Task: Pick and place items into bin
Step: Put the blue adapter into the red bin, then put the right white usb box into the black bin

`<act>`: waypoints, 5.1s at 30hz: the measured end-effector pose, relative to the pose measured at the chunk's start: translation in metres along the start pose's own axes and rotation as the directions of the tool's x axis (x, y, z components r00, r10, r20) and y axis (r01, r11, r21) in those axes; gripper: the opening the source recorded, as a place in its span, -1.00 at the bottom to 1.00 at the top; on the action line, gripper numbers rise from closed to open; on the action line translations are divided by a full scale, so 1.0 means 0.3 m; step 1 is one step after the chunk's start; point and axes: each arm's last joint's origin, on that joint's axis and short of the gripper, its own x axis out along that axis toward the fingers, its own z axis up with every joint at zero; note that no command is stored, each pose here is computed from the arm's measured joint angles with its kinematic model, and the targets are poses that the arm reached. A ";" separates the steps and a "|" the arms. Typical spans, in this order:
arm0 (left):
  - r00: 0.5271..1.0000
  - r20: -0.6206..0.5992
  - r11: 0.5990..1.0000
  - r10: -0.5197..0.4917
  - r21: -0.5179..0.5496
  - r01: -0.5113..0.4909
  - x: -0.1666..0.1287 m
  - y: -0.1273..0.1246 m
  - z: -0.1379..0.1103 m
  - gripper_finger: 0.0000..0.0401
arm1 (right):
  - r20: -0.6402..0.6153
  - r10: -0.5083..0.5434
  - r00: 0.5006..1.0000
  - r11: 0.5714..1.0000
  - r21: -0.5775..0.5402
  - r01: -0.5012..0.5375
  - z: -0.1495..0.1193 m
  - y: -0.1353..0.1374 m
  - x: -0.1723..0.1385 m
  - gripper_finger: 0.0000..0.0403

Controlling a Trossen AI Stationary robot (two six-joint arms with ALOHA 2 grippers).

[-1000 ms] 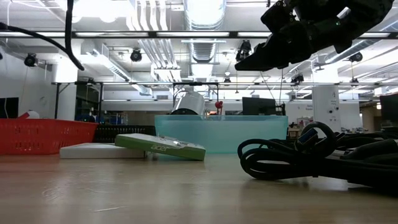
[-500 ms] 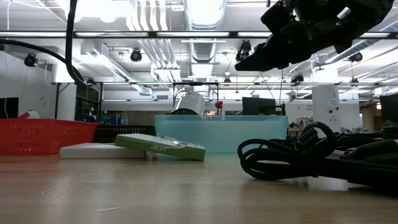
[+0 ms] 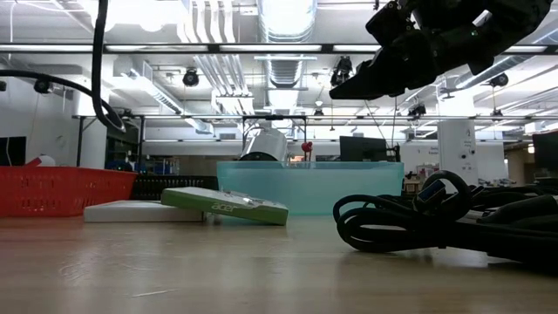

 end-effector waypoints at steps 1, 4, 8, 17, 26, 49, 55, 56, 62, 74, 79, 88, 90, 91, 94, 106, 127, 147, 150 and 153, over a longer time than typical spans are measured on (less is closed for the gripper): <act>1.000 -0.001 1.000 -0.001 0.016 0.001 0.000 0.000 0.000 0.00 | 0.000 0.000 1.000 1.000 0.000 0.000 0.000 0.000 0.000 0.00; 1.000 -0.001 0.998 -0.002 0.070 0.002 0.000 -0.001 -0.001 -0.16 | 0.000 0.000 1.000 1.000 0.000 0.000 0.000 0.000 0.000 0.00; 1.000 -0.007 0.997 -0.005 0.080 0.006 -0.002 -0.001 -0.002 -0.31 | 0.000 0.000 1.000 1.000 0.000 0.000 0.000 0.000 0.000 0.00; 0.989 0.090 0.960 -0.118 0.265 0.091 -0.033 -0.014 0.005 -0.33 | 0.000 0.000 1.000 1.000 0.000 0.000 0.000 0.000 0.000 0.00; 0.873 0.368 0.902 -0.319 0.401 0.160 -0.136 -0.005 0.045 -0.32 | 0.000 0.000 1.000 1.000 0.000 0.000 0.000 0.000 0.000 0.00; 0.623 0.782 0.988 0.008 0.088 -0.124 -0.339 0.191 0.244 -0.32 | 0.000 0.000 1.000 1.000 0.000 0.000 0.000 0.000 0.000 0.00; 0.680 0.731 0.985 0.066 0.062 -0.162 -0.311 0.210 0.254 -0.32 | 0.000 0.000 1.000 1.000 0.000 0.000 0.000 0.000 0.000 0.00; 0.690 0.720 0.984 0.075 0.059 -0.168 -0.305 0.212 0.255 -0.32 | 0.000 0.000 1.000 1.000 0.000 0.000 0.000 0.000 0.000 0.00; 0.687 0.718 0.978 0.111 0.043 -0.202 -0.280 0.225 0.267 -0.32 | 0.000 0.000 1.000 1.000 0.000 0.000 0.000 0.000 0.000 0.00; 0.689 0.715 0.977 0.119 0.040 -0.210 -0.268 0.230 0.273 -0.06 | 0.000 0.000 1.000 1.000 -0.010 0.000 0.000 0.000 0.000 0.00; 0.689 0.715 0.977 0.119 0.040 -0.211 -0.268 0.230 0.273 -0.04 | 0.000 0.000 1.000 1.000 -0.011 0.000 0.000 0.000 0.000 0.00; 0.680 0.728 0.981 0.085 0.059 -0.186 -0.293 0.215 0.262 -0.03 | 0.000 0.000 1.000 1.000 -0.009 0.000 0.000 0.000 0.000 0.00; 0.670 0.739 0.983 0.068 0.066 -0.172 -0.304 0.209 0.258 -0.03 | 0.000 0.000 1.000 1.000 -0.009 0.000 0.000 0.000 0.000 0.00; 0.666 0.744 0.985 0.054 0.072 -0.160 -0.309 0.203 0.256 -0.03 | 0.000 0.000 1.000 1.000 -0.009 0.000 0.000 0.000 0.000 0.00; 0.633 0.774 0.981 -0.022 0.138 -0.135 -0.330 0.177 0.250 -0.03 | 0.000 0.000 1.000 1.000 -0.009 0.000 0.000 0.000 0.000 0.00; 0.339 0.781 0.773 -0.524 0.603 -0.194 -0.425 -0.028 0.242 -0.03 | 0.000 0.000 1.000 1.000 -0.010 0.000 0.000 0.000 0.000 0.00; 0.377 0.706 0.624 -0.599 0.707 -0.332 -0.388 -0.175 0.409 -0.03 | -0.001 0.000 1.000 1.000 -0.015 0.000 0.000 0.000 0.000 0.00; 0.470 0.712 0.613 -0.521 0.696 -0.373 -0.347 -0.166 0.443 -0.03 | -0.001 0.000 1.000 1.000 -0.015 0.000 0.000 0.000 0.000 0.00; 0.502 0.677 0.595 -0.537 0.727 -0.344 -0.348 -0.166 0.449 -0.03 | 0.000 0.000 1.000 1.000 -0.015 0.000 0.000 0.000 0.000 0.00; 0.511 0.670 0.590 -0.538 0.733 -0.340 -0.345 -0.167 0.451 -0.03 | -0.001 0.000 1.000 1.000 -0.015 0.000 0.000 0.000 0.000 0.00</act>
